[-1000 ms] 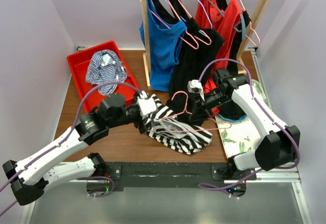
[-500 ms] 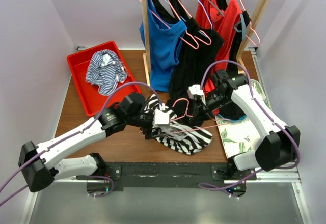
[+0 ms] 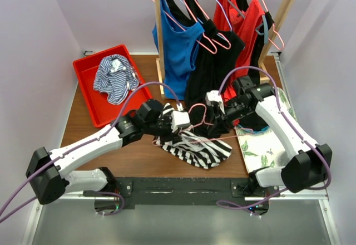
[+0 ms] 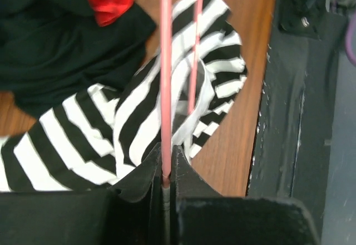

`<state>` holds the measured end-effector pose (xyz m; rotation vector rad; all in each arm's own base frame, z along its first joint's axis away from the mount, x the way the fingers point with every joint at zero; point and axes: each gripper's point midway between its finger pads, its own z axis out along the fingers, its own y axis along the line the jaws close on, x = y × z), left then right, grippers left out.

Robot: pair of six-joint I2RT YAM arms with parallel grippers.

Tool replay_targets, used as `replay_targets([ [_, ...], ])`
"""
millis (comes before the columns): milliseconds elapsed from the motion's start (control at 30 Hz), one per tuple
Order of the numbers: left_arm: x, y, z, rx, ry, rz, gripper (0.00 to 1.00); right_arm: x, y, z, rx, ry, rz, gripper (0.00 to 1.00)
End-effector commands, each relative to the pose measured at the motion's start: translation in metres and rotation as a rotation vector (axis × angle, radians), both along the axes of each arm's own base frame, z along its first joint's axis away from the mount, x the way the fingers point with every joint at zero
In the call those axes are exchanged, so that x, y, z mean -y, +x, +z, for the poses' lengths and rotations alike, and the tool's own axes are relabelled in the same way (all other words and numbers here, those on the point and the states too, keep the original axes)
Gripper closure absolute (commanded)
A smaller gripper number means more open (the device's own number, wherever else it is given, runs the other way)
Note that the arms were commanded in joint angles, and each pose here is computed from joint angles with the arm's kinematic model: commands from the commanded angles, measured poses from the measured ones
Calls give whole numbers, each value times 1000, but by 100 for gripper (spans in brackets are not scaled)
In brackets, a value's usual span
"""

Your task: Place the tank top on the hanger

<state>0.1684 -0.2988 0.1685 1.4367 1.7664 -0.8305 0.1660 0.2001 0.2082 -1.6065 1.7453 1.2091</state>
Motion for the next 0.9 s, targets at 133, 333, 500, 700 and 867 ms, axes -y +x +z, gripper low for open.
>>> replay_targets([
  [133,-14,18,16,-147,-238,390,100,42,71,43,131,-85,-502,27],
  [333,-18,17,16,-213,-315,471,100,53,57,39,173,-112,-545,22],
  [500,-11,24,28,-253,-385,518,100,36,19,5,137,-167,-381,21],
  [700,-3,29,45,-294,-463,537,100,24,15,-56,157,-350,-292,22],
  [867,-6,32,51,-325,-500,592,100,9,32,-89,259,-517,-304,22],
])
